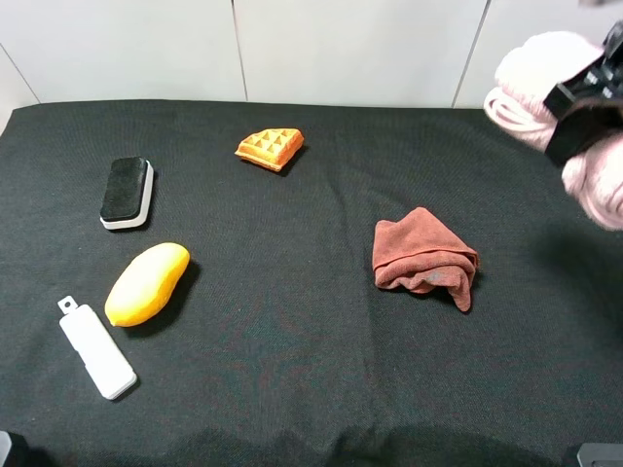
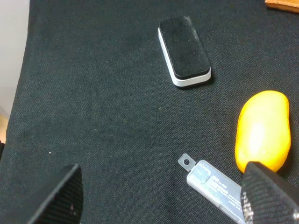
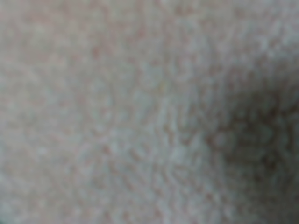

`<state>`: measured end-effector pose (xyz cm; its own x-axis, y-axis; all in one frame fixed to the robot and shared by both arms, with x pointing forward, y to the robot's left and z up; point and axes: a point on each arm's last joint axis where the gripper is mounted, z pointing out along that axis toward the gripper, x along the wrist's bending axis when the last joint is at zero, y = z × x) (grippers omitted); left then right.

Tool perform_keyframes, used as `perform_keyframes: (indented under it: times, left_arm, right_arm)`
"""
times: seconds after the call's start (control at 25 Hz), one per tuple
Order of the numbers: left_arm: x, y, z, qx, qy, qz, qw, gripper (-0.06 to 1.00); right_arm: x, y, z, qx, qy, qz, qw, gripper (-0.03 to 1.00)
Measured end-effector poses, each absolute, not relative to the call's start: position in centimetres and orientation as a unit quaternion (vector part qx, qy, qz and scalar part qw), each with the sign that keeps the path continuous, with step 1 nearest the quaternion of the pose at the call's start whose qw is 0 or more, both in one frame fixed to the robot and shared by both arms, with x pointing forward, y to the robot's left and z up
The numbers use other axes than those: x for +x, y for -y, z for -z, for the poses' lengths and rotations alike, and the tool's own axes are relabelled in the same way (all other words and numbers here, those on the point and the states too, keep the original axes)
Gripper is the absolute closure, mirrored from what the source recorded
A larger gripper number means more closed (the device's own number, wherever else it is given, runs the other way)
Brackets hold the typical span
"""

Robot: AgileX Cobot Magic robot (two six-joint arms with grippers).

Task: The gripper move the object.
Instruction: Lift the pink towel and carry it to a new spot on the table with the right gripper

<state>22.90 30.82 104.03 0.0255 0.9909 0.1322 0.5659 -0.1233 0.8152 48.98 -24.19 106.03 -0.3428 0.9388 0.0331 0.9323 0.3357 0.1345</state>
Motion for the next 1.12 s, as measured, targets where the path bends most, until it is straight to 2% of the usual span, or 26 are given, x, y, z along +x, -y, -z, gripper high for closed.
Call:
perform_keyframes:
  times: [0.12, 0.36, 0.52, 0.88, 1.12]
  left_arm:
    - [22.9, -30.8, -104.0, 0.654, -0.595, -0.365, 0.291, 0.21]
    - [22.9, -30.8, -104.0, 0.654, -0.595, -0.365, 0.291, 0.21]
    - [22.9, -30.8, -104.0, 0.654, -0.595, -0.365, 0.291, 0.21]
    - [22.9, -30.8, -104.0, 0.654, -0.595, -0.365, 0.291, 0.21]
    - [22.9, -30.8, -104.0, 0.654, -0.595, -0.365, 0.291, 0.21]
  right_arm:
    - [48.5, 24.1, -104.8, 0.575, -0.816, -0.061, 0.009, 0.62]
    - [48.1, 22.2, -104.0, 0.547, -0.833, -0.077, 0.019, 0.62]
    - [48.1, 20.2, -103.5, 0.533, -0.841, -0.087, 0.021, 0.62]
    - [47.4, 14.4, -100.1, 0.48, -0.875, -0.06, -0.015, 0.62]
    - [45.9, 11.5, -99.6, 0.455, -0.888, -0.07, -0.014, 0.62]
